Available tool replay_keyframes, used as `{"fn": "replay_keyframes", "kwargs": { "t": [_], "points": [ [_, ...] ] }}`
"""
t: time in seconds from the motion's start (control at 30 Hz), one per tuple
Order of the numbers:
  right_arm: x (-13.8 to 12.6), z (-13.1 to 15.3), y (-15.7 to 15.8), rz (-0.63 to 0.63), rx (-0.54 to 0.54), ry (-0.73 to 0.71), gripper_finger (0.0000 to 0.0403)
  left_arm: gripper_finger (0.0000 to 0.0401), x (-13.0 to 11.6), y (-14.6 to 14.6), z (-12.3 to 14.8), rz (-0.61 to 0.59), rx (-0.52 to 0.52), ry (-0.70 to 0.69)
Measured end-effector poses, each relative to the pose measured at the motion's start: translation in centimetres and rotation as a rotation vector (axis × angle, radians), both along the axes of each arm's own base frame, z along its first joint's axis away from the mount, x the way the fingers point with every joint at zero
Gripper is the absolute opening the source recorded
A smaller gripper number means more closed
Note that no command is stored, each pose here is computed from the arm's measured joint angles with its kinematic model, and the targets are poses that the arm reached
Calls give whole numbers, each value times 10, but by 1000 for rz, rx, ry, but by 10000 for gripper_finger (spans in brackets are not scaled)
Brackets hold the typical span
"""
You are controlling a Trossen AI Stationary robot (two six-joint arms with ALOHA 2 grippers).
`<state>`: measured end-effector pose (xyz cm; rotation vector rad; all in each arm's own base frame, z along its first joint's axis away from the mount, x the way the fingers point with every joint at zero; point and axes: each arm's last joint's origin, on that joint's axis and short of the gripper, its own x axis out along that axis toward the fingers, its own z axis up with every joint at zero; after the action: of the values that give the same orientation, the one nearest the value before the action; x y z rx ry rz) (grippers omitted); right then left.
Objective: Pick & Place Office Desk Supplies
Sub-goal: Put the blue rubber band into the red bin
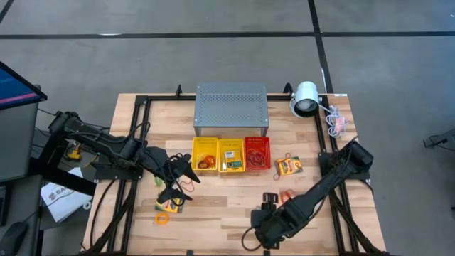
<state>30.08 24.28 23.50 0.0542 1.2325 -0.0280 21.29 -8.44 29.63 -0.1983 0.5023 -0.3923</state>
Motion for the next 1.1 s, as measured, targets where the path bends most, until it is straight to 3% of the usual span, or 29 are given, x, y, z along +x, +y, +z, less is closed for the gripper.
{"fn": "replay_keyframes", "kwargs": {
  "t": [0.6, 1.1],
  "points": [
    [19, -73, 21, 93, -38, 114, 216, 323, 0, -2, 1, -7, -8, -5],
    [29, -98, 20, 75, -31, 148, 213, 323, -3, -9, 2, -32, -33, -9]
  ]
}}
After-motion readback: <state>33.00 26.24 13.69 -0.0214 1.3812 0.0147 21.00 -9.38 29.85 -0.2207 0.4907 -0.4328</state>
